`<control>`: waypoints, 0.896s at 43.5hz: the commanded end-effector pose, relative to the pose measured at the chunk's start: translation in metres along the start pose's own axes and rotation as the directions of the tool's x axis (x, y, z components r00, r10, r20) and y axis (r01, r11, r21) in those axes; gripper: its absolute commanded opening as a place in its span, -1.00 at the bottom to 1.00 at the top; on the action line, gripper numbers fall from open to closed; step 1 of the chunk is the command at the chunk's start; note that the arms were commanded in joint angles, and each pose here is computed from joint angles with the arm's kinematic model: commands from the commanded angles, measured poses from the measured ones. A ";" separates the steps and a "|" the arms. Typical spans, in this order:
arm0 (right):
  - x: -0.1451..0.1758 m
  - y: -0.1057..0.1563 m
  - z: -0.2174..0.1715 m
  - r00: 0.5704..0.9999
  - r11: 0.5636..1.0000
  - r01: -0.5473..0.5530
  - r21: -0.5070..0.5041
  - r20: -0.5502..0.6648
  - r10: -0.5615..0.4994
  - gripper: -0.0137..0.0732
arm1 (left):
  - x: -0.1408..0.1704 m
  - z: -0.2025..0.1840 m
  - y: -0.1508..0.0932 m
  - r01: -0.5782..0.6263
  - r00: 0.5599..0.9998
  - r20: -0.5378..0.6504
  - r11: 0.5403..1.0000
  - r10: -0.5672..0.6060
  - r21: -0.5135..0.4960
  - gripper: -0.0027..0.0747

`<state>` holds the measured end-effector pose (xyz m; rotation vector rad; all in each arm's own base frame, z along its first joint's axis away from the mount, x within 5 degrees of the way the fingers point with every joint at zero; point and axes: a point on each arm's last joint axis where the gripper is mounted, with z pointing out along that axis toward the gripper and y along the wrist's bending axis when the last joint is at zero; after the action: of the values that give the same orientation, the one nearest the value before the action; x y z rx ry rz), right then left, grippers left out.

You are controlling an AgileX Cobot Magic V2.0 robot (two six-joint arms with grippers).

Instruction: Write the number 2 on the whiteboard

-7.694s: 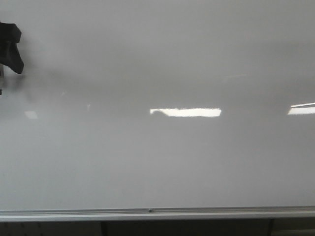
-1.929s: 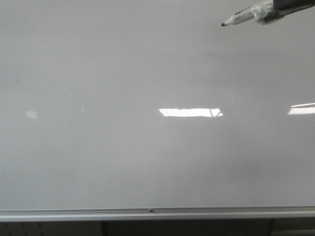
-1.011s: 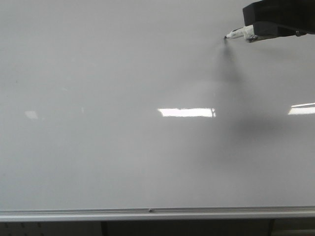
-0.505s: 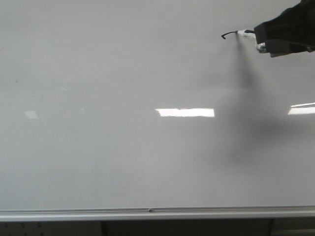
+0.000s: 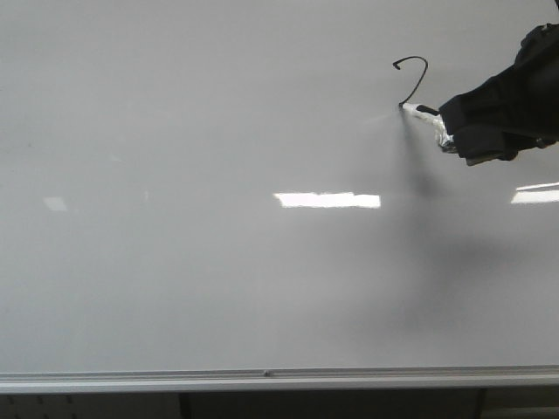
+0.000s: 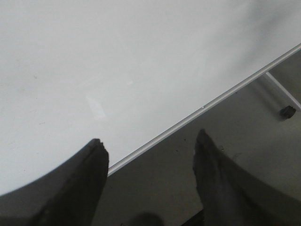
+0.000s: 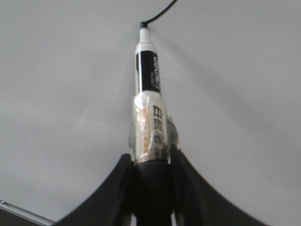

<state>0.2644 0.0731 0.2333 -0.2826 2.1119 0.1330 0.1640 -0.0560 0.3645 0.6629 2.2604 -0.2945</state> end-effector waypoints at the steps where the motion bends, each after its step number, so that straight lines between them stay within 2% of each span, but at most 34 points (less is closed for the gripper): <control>1: -0.016 -0.011 -0.006 0.997 0.999 -0.012 0.044 0.078 0.009 -0.70 | -0.011 -0.009 -0.001 0.020 0.995 0.096 1.000 -0.019 -0.009 0.10; 6: -0.014 -0.023 -0.009 0.998 0.997 -0.037 0.066 0.050 0.033 -0.70 | -0.011 -0.009 -0.001 0.020 0.995 0.096 1.000 -0.019 -0.009 0.10; 15: -0.024 -0.018 -0.031 0.995 0.999 -0.031 0.037 0.097 0.028 -0.70 | -0.011 -0.009 -0.001 0.014 0.995 0.097 1.000 -0.013 -0.010 0.10; 20: -0.028 -0.011 -0.060 0.996 0.999 -0.015 -0.030 0.083 0.017 -0.70 | -0.013 -0.011 -0.003 -0.011 0.994 0.105 1.000 0.010 0.004 0.10; 26: -0.032 0.004 -0.103 0.998 0.982 0.068 -0.179 -0.003 -0.069 -0.70 | -0.018 -0.017 -0.017 -0.132 0.985 0.127 0.983 0.116 0.131 0.10; 28: -0.034 0.011 -0.118 0.989 0.961 0.127 -0.247 -0.037 -0.140 -0.70 | -0.021 -0.019 -0.024 -0.184 0.976 0.147 0.966 0.159 0.181 0.10; 31: -0.036 0.020 -0.138 0.956 0.903 0.235 -0.360 -0.081 -0.281 -0.70 | -0.026 -0.020 -0.035 -0.271 0.957 0.170 0.930 0.234 0.246 0.10; 35: -0.035 0.032 -0.157 0.890 0.790 0.324 -0.521 -0.115 -0.441 -0.70 | -0.033 -0.017 -0.048 -0.350 0.935 0.175 0.882 0.309 0.314 0.10; 39: -0.034 0.045 -0.170 0.845 0.665 0.368 -0.650 -0.064 -0.530 -0.70 | -0.041 -0.013 -0.065 -0.415 0.910 0.192 0.826 0.368 0.381 0.10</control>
<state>0.1439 0.0786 0.3343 -1.1194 2.2193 0.4290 0.1481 -0.1057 0.3873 1.2443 2.0121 -0.5310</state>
